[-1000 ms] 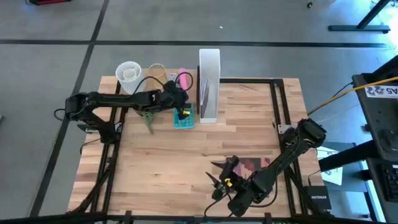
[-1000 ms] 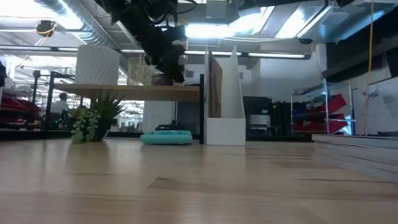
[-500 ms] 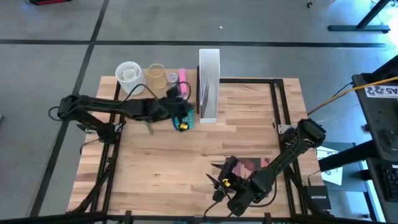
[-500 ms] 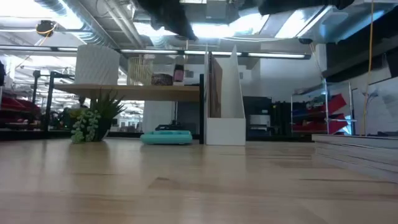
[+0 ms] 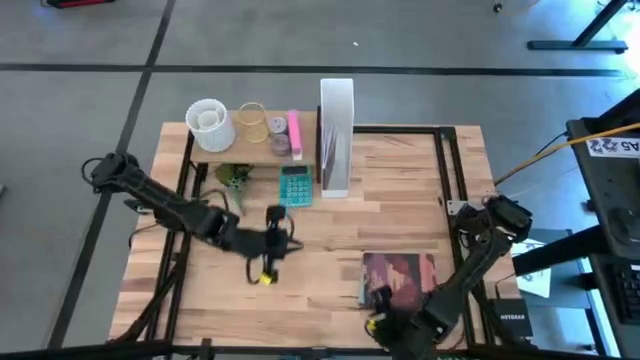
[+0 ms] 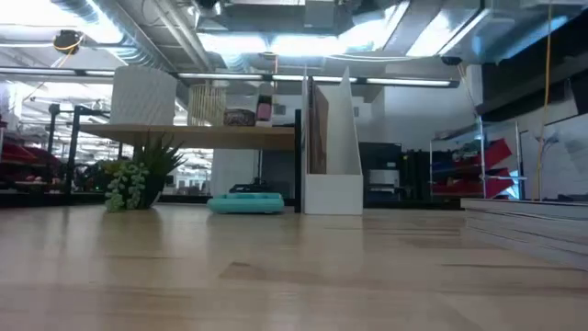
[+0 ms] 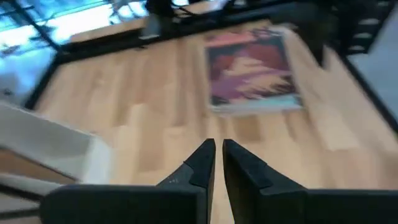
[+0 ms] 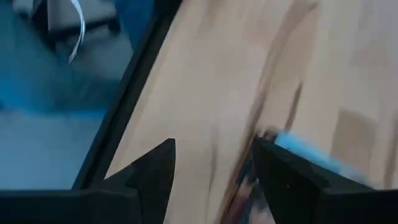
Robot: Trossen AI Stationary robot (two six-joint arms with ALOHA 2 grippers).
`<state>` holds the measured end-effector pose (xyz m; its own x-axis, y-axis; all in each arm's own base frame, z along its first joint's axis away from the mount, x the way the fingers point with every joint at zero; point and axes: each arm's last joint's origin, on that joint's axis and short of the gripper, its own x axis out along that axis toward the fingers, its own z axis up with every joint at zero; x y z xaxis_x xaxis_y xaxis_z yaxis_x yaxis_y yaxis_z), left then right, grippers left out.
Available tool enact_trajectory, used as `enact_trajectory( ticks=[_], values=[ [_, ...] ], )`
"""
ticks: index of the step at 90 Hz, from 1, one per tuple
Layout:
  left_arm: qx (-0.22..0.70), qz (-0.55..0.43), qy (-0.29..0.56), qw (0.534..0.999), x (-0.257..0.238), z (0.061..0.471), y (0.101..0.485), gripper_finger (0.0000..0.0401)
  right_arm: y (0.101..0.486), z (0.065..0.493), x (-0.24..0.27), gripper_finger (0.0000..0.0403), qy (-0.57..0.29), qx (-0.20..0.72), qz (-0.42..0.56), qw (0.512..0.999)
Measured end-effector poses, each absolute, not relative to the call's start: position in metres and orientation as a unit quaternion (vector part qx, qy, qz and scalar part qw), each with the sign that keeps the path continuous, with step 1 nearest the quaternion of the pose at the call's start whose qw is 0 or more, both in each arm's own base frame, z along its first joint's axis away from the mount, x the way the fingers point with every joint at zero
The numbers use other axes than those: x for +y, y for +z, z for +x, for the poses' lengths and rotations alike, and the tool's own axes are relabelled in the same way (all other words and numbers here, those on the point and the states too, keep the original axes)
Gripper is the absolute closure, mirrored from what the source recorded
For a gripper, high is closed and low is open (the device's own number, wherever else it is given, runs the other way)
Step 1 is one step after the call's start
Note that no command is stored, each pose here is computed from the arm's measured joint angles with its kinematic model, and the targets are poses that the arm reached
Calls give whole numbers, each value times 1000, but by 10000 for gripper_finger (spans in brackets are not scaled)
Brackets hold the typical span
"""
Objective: Stock shelves
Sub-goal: Put the purple book into the white bookshelf
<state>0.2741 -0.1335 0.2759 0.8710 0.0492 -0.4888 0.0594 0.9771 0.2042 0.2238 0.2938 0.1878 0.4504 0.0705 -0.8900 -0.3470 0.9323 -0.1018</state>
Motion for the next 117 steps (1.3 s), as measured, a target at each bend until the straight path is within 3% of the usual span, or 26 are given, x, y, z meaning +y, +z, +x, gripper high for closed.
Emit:
enact_trajectory(
  ticks=[27, 54, 75, 87, 106, 117],
  values=[
    [246, 74, -38, 966, -170, 270, 227, 387, 172, 204, 292, 205, -30, 483, -160, 860],
    [251, 55, -28, 966, -179, 276, 206, 387, 128, 213, 298, 205, -74, 485, -166, 856],
    [245, 50, -27, 968, -181, 278, 205, 387, 115, 228, 288, 209, -150, 475, -101, 861],
    [243, 46, -26, 968, -181, 278, 205, 387, 114, 235, 287, 253, -148, 471, -90, 865],
    [244, 44, -25, 968, -181, 278, 205, 387, 124, 242, 298, 381, -111, 465, -112, 871],
    [244, 42, -25, 969, -181, 278, 205, 387, 131, 247, 306, 392, -82, 469, -111, 872]
  ],
)
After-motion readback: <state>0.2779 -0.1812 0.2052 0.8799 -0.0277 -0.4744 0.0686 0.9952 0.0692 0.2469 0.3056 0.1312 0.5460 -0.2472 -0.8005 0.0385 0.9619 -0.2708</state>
